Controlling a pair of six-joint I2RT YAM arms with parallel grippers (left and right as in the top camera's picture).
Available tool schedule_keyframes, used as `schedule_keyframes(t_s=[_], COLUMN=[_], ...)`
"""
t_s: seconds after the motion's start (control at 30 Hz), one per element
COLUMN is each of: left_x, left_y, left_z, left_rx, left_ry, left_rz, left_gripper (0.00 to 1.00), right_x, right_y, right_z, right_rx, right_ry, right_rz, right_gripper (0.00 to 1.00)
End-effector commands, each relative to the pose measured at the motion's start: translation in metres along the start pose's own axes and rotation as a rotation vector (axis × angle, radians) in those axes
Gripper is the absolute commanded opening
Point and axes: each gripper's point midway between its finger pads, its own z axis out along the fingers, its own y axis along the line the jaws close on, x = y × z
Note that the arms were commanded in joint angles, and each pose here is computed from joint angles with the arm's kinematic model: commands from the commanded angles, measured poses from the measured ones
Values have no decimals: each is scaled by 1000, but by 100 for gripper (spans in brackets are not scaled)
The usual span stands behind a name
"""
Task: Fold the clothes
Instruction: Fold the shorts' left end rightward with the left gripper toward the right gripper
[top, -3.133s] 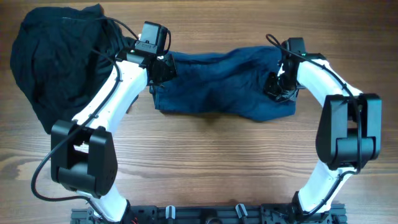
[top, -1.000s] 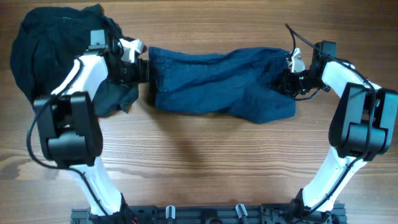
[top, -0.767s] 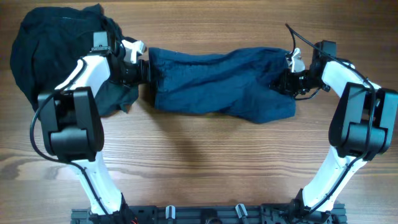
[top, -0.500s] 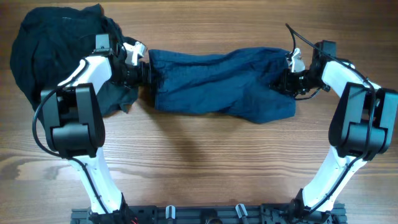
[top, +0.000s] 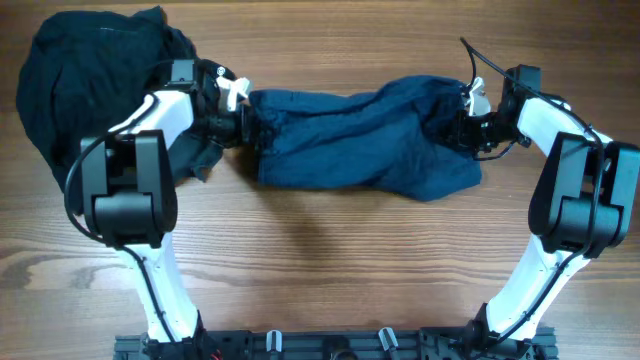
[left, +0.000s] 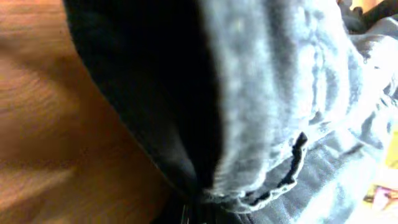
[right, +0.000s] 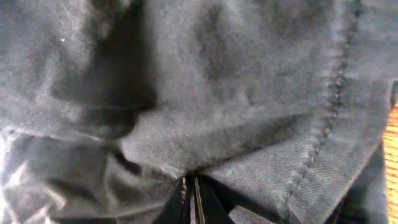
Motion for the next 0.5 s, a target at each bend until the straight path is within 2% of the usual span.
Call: schedule_keyframes(t_s=[0.0,0.23,0.47], left_x=[-4,-14,-12], left_y=[5,-49,-126], left_z=[-31,-57,-35], left_rx=[17,20,-46], left_ry=[-47,-107,-124], left_rz=[-64,65,175], left_gripper=[4,4,4], right_x=[13,14,14], right_y=[-18,-18,-16], right_z=[15,15,16], right_rx=[49,49,48], right_ry=[53,53,56], right_rz=[37,38,42], right_gripper=[4,4,4])
